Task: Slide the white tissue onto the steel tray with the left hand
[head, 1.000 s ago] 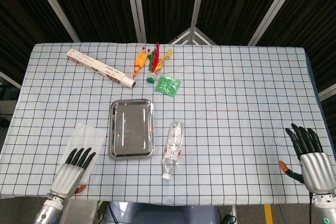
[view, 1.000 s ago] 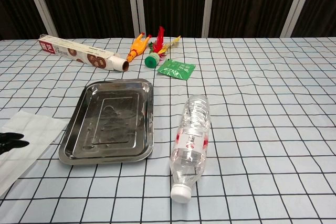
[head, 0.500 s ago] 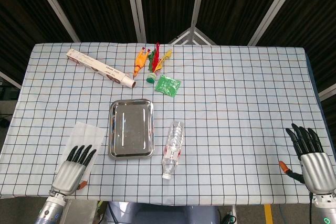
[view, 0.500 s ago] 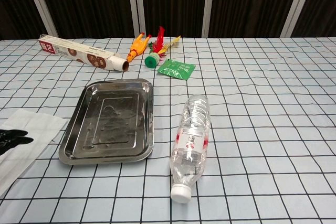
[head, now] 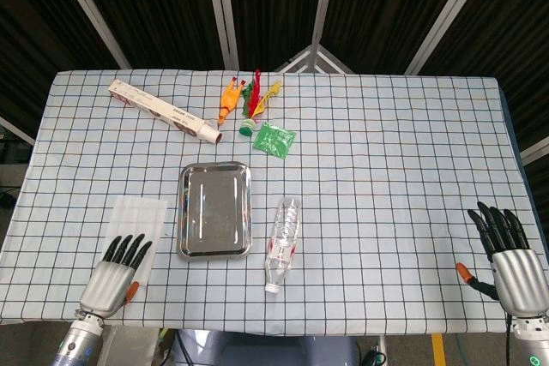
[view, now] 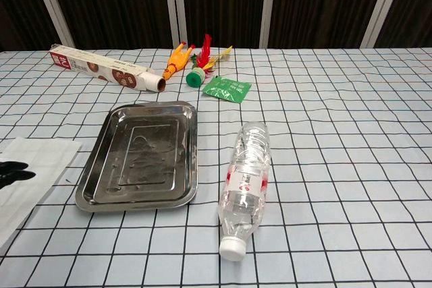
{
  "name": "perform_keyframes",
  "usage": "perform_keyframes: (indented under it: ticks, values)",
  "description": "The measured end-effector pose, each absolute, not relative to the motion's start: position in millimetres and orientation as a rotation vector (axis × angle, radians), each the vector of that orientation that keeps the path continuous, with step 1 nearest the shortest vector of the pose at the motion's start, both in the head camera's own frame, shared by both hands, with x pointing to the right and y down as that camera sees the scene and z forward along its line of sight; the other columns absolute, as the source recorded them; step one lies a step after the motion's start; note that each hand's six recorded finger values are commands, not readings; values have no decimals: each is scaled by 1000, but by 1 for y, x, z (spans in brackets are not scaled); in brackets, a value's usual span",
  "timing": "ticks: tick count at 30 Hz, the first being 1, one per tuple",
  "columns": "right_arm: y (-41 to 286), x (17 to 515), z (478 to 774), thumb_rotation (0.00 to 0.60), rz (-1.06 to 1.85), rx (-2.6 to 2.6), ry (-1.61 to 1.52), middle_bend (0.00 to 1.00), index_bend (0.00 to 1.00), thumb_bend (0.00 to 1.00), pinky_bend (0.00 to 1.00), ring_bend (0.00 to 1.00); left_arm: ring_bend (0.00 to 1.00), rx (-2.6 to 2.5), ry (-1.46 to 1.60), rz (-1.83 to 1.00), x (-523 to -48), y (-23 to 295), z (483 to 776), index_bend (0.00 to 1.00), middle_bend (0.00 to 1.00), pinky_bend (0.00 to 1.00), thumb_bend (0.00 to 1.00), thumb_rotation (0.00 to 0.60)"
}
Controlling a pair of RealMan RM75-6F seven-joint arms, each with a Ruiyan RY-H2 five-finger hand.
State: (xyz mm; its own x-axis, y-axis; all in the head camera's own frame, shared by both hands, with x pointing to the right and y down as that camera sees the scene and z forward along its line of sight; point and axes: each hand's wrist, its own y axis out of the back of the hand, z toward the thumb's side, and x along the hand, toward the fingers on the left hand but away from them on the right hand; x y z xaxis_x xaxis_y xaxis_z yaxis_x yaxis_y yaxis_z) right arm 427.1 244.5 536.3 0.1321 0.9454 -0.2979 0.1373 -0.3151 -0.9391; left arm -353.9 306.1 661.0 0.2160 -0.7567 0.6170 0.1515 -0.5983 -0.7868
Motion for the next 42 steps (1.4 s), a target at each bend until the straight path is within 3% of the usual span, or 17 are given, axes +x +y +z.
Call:
perform_keyframes:
  ticks: [7,25,42]
  values:
    - [244,427,536,600,1273,-1605,-1077,0,0,290,0,0,0,-1707,568,-1537,-363,303,668,0,0,0,298,600]
    - [244,428,536,600,1274,-1605,-1080,0,0,290,0,0,0,-1764,609,-1493,-344,304,656,0,0,0,296,600]
    - [245,429,535,600,1275,-1606,-1086,0,0,291,0,0,0,-1757,613,-1518,-331,300,674,0,0,0,297,600]
